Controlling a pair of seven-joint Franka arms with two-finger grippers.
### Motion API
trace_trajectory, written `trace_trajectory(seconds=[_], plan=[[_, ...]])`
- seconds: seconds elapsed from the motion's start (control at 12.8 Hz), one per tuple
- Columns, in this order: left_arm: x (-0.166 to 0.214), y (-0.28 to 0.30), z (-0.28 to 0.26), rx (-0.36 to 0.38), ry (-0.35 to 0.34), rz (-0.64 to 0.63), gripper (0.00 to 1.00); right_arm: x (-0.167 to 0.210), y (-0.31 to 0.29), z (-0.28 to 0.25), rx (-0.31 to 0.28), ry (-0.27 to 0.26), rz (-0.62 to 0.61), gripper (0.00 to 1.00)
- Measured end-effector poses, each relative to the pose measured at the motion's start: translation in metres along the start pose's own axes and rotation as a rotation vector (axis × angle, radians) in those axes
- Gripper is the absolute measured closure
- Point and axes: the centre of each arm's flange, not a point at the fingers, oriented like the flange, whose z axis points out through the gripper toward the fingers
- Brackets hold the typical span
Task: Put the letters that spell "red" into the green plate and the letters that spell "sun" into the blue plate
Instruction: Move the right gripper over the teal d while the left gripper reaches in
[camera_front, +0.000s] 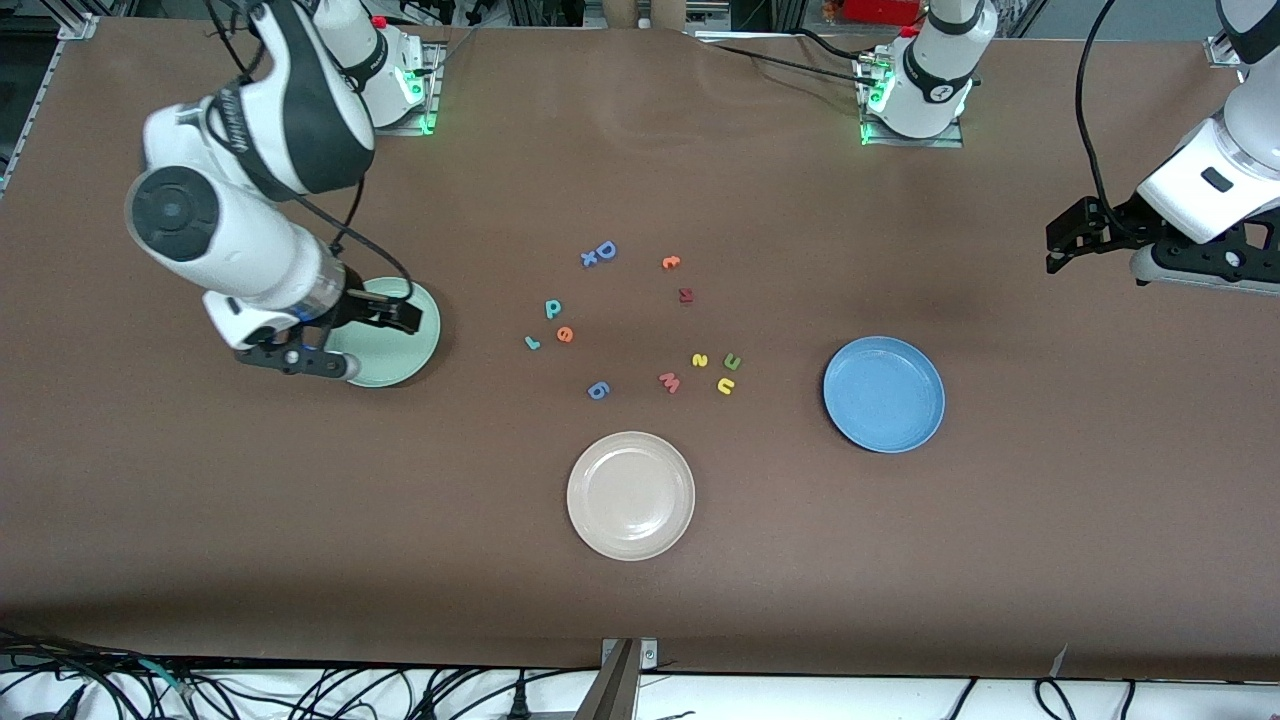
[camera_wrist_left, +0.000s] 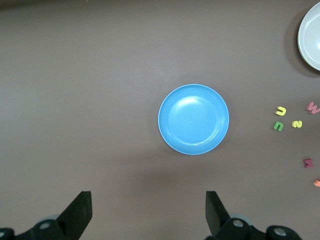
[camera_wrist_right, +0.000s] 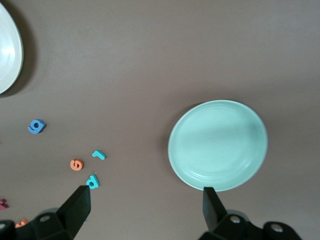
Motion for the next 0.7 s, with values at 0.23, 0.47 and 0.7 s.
trace_trajectory(seconds=[0.23, 0.47, 0.7], plan=[[0.0, 0.0, 0.0, 0.0, 0.0, 0.0, 0.0, -0.015, -0.022, 0.028, -0.005, 0.001, 0.005, 0.0], [0.0, 0.0, 0.0, 0.0, 0.0, 0.0, 0.0, -0.036, -0.045, 0.064, 0.008, 0.013, 0.031, 0.0], [0.001, 0.0, 0.006, -0.001, -0.011, 0.0, 0.0, -0.066, -0.076, 0.106, 0.02, 0.005, 0.064, 0.0]])
